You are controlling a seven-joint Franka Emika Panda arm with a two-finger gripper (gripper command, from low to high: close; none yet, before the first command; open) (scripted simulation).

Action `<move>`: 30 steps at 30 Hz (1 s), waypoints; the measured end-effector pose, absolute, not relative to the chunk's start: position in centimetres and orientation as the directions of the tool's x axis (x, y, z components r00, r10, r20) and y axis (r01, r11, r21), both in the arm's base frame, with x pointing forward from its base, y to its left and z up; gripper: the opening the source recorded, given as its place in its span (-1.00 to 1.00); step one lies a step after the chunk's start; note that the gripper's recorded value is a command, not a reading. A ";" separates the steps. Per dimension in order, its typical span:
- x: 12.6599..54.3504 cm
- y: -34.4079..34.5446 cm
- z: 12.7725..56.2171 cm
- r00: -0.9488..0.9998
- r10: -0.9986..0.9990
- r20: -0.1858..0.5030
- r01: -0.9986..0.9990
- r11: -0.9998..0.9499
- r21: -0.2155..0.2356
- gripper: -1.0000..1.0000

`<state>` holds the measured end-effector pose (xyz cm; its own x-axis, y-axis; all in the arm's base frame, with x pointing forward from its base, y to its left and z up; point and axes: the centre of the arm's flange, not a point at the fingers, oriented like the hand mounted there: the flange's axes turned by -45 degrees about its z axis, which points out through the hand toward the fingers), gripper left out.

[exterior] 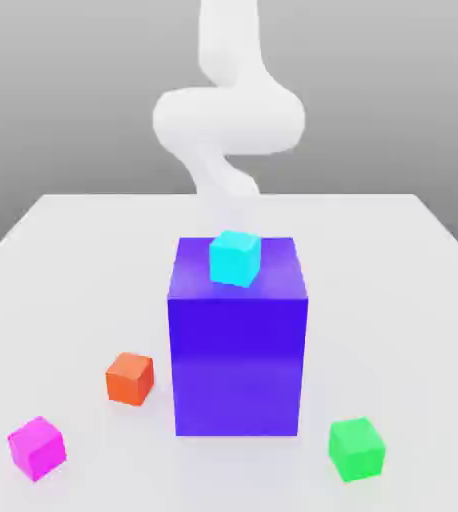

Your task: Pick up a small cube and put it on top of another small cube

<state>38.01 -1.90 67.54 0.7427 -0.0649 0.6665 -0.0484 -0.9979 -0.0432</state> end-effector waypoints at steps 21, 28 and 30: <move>46.3 -20.4 30.1 0.835 -0.532 0.145 -0.525 -0.847 -0.085 0.00; 42.4 -24.1 18.3 0.774 -0.633 0.007 -0.633 -0.774 -0.004 0.00; 42.2 -24.2 15.7 0.771 -0.636 0.003 -0.636 -0.771 0.000 0.00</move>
